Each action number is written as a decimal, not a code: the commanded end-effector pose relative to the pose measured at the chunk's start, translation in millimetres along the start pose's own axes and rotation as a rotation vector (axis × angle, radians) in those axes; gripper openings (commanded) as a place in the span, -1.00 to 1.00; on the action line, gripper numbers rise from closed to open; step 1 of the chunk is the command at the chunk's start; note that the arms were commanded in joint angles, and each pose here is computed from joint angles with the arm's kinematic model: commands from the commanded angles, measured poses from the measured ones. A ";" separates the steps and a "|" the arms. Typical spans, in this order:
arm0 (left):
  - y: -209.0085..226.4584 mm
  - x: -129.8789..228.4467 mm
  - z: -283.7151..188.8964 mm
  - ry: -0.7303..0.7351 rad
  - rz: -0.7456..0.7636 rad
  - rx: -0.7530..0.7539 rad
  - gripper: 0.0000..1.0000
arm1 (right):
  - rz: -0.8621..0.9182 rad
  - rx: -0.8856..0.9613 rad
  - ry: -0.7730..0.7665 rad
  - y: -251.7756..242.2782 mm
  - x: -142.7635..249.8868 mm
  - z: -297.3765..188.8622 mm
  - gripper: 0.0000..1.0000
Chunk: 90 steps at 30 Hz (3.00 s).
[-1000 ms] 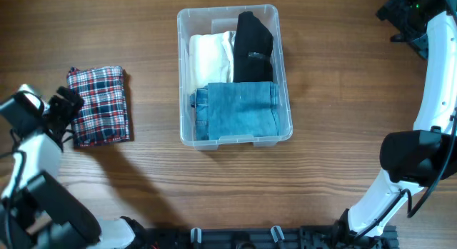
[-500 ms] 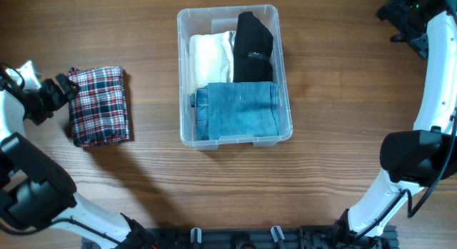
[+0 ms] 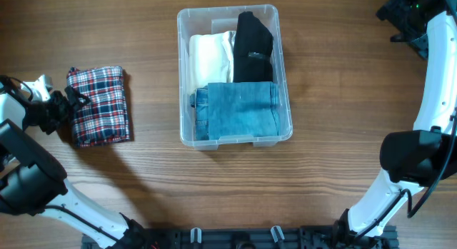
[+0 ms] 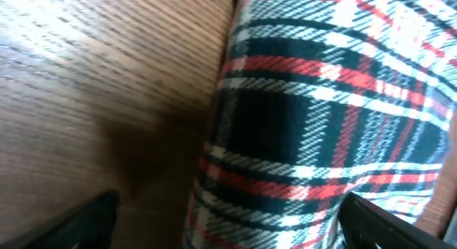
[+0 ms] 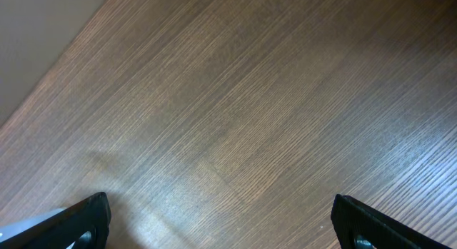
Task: Pack container
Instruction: 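Grasp the edge of the plaid cloth with the left gripper, then lift the plaid cloth with the left gripper and carry it over the bin, then lower the plaid cloth onto the denim and open the left gripper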
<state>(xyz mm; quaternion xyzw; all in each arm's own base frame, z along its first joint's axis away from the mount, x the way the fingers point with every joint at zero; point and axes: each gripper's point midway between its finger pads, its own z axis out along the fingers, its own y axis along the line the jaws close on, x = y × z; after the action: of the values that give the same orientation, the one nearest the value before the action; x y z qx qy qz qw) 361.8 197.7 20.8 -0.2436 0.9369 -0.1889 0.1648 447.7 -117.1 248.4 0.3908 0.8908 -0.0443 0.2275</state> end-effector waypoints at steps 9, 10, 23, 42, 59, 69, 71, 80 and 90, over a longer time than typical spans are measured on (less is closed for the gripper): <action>-13.2 11.8 19.4 0.054 -0.027 0.146 1.00 | -0.002 0.009 0.011 1.3 2.3 6.3 1.00; -13.4 13.0 21.2 0.059 -0.032 0.153 1.00 | -0.002 0.009 0.011 1.3 2.3 6.3 0.99; -13.1 13.7 22.9 0.066 -0.080 0.157 -0.21 | -0.002 0.009 0.011 1.3 2.3 6.3 0.99; -234.3 -50.3 -179.6 -0.346 0.344 0.544 -0.92 | -0.002 0.008 0.011 1.3 2.3 6.3 0.99; -452.5 202.1 -144.7 -0.175 1.467 0.320 -0.92 | -0.002 0.009 0.011 1.3 2.3 6.3 1.00; -434.3 213.4 -78.2 0.046 1.515 0.267 -0.92 | -0.002 0.009 0.011 1.3 2.3 6.3 0.99; -425.1 218.5 -69.3 0.105 1.526 0.251 -0.92 | -0.001 0.009 0.011 1.3 2.3 6.3 0.99; -410.1 246.4 -57.4 0.268 1.650 0.348 -0.92 | -0.002 0.009 0.011 1.3 2.3 6.3 1.00; -410.6 248.6 -56.6 0.275 1.664 0.365 0.63 | -0.001 0.009 0.010 1.3 2.2 6.4 0.99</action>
<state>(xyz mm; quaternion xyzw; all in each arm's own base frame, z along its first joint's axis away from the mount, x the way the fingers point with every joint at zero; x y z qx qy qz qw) 295.7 -243.5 187.5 0.5703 0.7869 -0.1718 0.1615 447.7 -117.1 248.4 0.3908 0.8908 -0.0443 0.2275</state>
